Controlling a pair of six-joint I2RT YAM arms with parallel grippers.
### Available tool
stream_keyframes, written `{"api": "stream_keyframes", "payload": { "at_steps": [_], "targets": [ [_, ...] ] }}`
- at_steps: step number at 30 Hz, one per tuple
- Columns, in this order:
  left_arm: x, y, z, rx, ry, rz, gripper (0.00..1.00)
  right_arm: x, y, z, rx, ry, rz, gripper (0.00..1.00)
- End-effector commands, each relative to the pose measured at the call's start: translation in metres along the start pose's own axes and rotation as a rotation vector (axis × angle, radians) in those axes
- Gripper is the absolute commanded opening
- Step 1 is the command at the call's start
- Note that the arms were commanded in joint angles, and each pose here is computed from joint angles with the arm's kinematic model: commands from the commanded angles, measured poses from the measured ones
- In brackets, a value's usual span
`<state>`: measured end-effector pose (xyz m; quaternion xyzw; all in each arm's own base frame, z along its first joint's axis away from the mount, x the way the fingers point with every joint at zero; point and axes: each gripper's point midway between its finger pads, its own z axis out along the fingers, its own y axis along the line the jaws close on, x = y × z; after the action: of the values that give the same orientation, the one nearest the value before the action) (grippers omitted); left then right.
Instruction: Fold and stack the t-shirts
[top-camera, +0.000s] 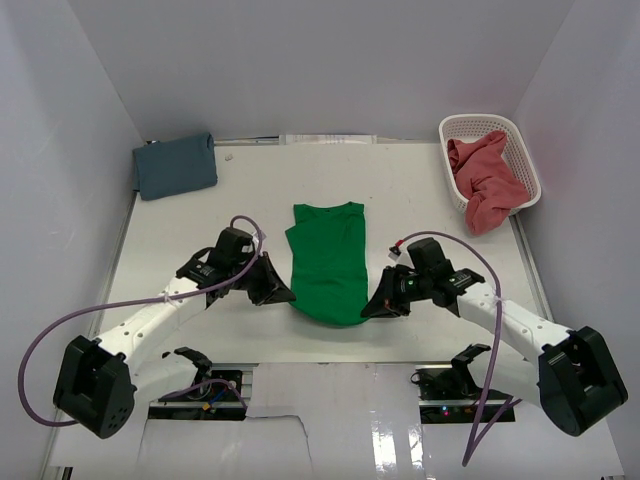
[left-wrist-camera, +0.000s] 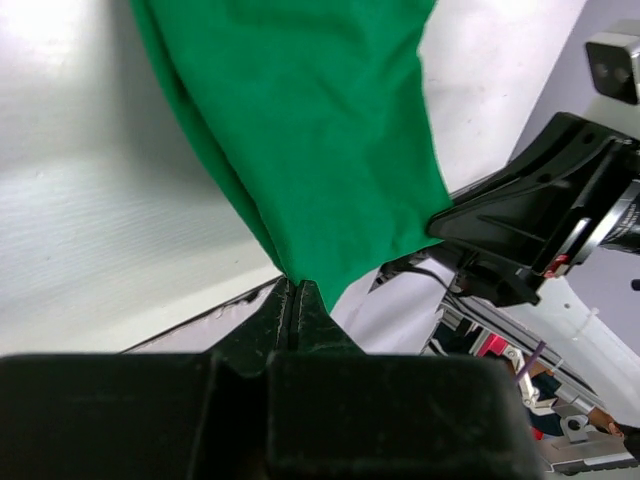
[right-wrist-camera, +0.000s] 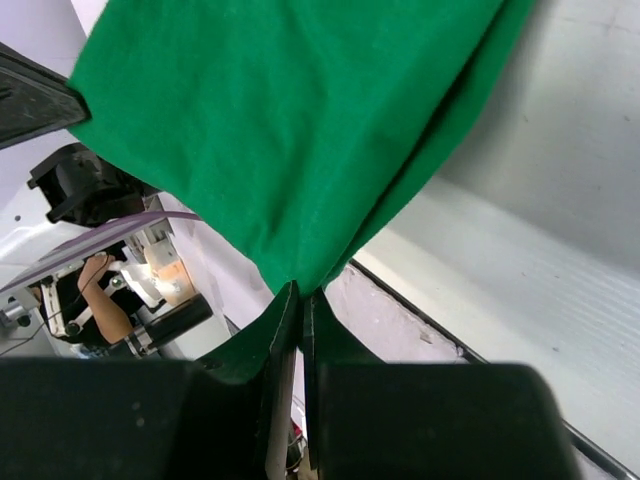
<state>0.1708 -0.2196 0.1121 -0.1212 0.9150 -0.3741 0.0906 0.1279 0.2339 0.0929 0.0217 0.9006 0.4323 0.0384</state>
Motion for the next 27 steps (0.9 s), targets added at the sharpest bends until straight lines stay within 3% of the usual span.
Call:
{"api": "stream_keyframes", "payload": {
  "at_steps": [1,9,18,27],
  "targets": [
    [-0.011,-0.014,-0.008,-0.011,-0.022,0.018,0.00,-0.008,0.019,-0.007,-0.014,0.003,-0.031,0.08],
    [-0.044,-0.031,-0.018,0.010,-0.093,0.038,0.00,-0.045,0.047,-0.019,-0.059,-0.052,-0.072,0.08],
    [-0.110,-0.042,-0.019,0.025,-0.180,0.049,0.00,-0.107,0.072,-0.032,-0.063,-0.110,-0.149,0.08],
    [-0.166,-0.077,-0.022,0.057,-0.245,0.099,0.00,-0.143,0.091,-0.033,-0.080,-0.131,-0.177,0.08]
  ]
}}
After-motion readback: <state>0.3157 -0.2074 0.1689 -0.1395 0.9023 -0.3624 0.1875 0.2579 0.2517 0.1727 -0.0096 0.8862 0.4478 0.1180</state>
